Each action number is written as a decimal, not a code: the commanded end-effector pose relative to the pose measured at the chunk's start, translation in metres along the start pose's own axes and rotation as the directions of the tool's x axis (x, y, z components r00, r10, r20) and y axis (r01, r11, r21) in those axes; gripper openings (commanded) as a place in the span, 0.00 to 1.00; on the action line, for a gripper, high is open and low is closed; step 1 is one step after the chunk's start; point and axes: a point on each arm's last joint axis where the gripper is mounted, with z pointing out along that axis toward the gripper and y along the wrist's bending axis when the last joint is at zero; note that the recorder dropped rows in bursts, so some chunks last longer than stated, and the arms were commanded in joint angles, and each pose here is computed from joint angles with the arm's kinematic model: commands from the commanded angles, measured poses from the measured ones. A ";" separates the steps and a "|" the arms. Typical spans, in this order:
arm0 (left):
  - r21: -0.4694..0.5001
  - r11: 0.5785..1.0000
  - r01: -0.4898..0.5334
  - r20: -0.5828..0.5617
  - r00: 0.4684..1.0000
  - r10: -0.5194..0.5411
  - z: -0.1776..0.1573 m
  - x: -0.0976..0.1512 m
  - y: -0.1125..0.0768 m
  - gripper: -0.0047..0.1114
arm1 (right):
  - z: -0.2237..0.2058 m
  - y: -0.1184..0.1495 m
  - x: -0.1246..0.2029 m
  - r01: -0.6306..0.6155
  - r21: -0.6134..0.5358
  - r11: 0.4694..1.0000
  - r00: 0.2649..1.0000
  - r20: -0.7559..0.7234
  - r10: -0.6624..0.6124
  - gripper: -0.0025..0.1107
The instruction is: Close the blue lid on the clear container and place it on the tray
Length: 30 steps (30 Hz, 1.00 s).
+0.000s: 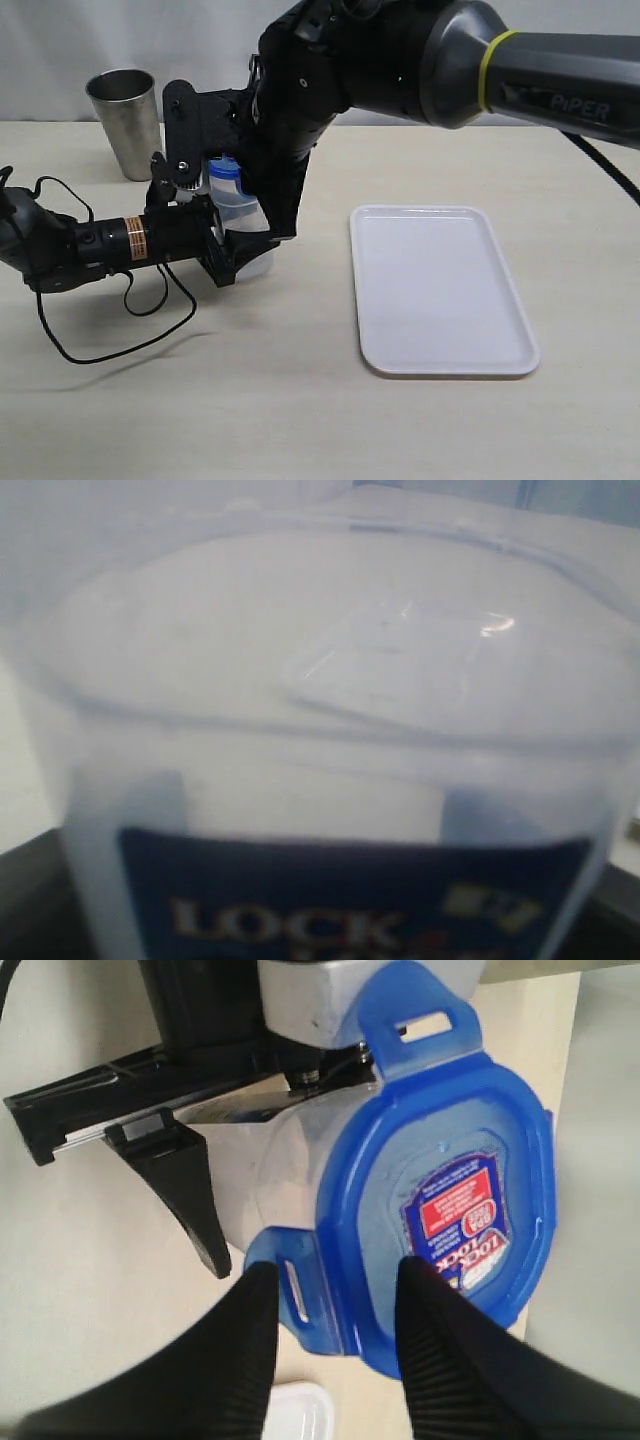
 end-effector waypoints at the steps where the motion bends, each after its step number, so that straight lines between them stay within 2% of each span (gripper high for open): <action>1: 0.076 0.997 -0.035 0.039 0.999 0.032 0.003 -0.008 -0.008 0.04 | 0.049 0.042 0.011 -0.033 -0.191 0.981 0.997 -0.074 0.020 0.28; 8: 0.087 0.996 -0.022 0.034 0.999 0.019 0.003 -0.008 -0.009 0.04 | 0.055 0.047 0.012 -0.028 -0.170 0.985 0.999 -0.049 0.020 0.28; 13: 0.092 0.996 -0.018 0.032 0.999 0.015 0.003 -0.007 -0.010 0.04 | 0.061 0.048 0.011 -0.030 -0.162 0.986 0.999 -0.039 0.024 0.23; 19: 0.077 0.997 -0.011 0.038 0.999 0.008 0.003 -0.008 -0.008 0.04 | 0.063 0.049 0.011 -0.056 -0.168 0.984 0.998 -0.049 0.048 0.23; 21: 0.061 0.998 -0.015 0.045 0.999 0.012 0.003 -0.009 -0.007 0.04 | 0.058 0.047 0.011 -0.067 -0.168 0.983 0.997 -0.047 0.060 0.26; 26: 0.037 0.998 -0.054 0.056 0.997 0.052 0.003 -0.010 -0.005 0.04 | 0.038 0.040 0.011 -0.113 -0.151 0.982 0.993 -0.044 0.108 0.46; 30: 0.027 0.998 -0.050 0.060 0.997 0.048 0.003 -0.010 -0.004 0.04 | 0.021 0.034 0.007 -0.162 -0.144 0.976 0.987 -0.004 0.163 0.48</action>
